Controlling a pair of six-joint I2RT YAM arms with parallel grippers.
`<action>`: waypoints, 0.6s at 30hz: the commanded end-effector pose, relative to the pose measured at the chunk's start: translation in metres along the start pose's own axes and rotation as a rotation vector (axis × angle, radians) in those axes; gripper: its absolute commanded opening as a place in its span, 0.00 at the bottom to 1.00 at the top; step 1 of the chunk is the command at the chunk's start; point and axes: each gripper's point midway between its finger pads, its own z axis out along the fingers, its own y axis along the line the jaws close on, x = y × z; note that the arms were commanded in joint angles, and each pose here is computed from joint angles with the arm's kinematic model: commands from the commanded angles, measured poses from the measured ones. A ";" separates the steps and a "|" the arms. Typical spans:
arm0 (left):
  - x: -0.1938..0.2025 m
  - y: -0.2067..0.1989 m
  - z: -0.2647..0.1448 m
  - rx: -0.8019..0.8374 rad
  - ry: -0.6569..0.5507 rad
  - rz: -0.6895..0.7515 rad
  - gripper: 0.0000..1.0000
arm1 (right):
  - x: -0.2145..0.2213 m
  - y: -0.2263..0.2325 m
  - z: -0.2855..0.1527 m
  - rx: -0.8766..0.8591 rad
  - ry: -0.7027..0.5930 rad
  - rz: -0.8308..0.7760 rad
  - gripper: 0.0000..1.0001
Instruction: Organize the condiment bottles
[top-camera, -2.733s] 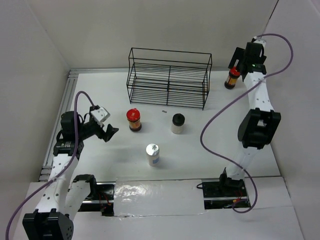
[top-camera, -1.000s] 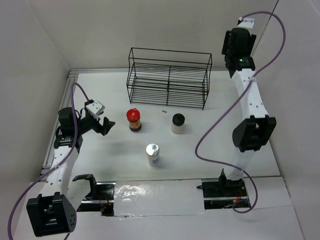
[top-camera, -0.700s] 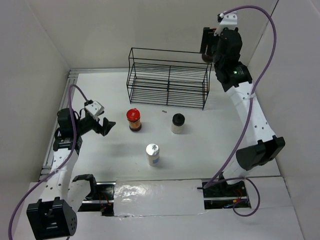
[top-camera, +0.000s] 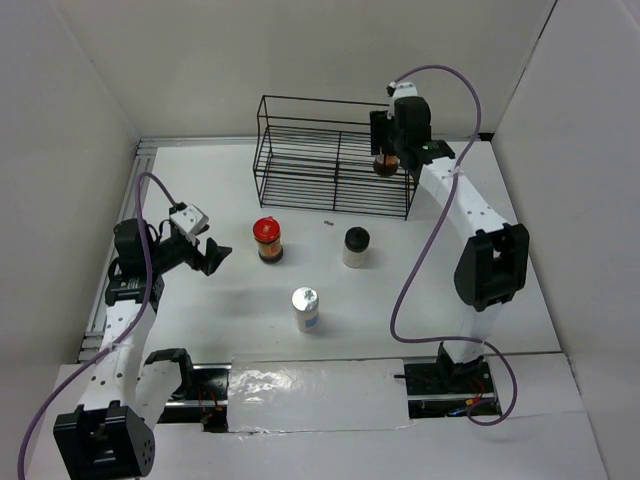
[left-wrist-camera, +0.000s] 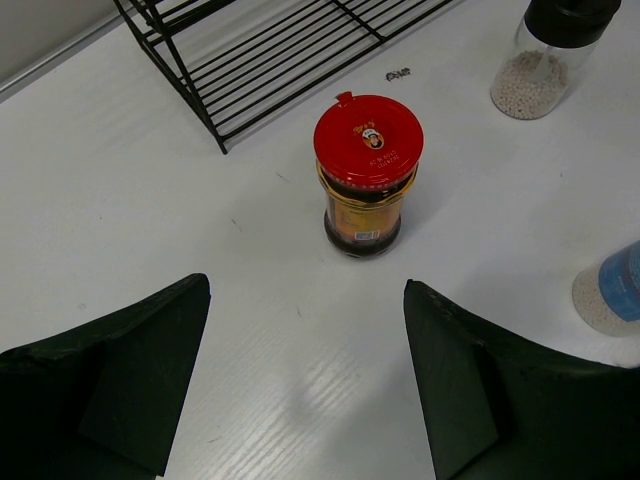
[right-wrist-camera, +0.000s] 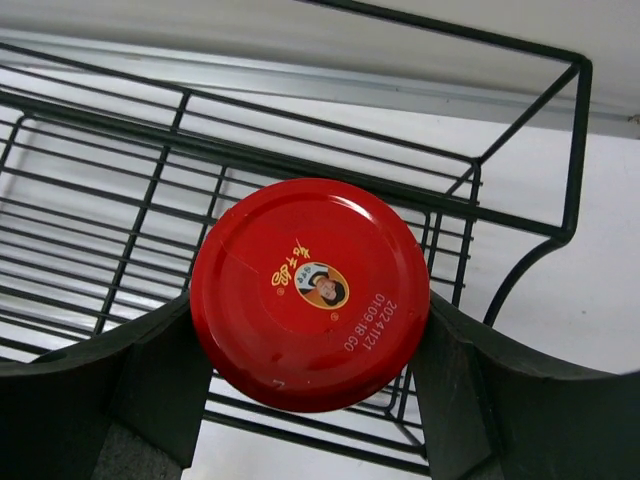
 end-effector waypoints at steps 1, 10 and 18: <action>-0.001 -0.006 0.000 0.020 -0.017 -0.008 0.91 | -0.059 -0.010 -0.020 0.035 -0.222 0.047 0.17; -0.001 -0.007 0.000 0.023 -0.023 -0.004 0.91 | -0.033 -0.018 -0.019 0.009 -0.200 0.076 0.90; -0.002 -0.009 0.000 0.029 -0.029 -0.003 0.91 | -0.065 -0.023 -0.054 0.024 -0.260 0.009 1.00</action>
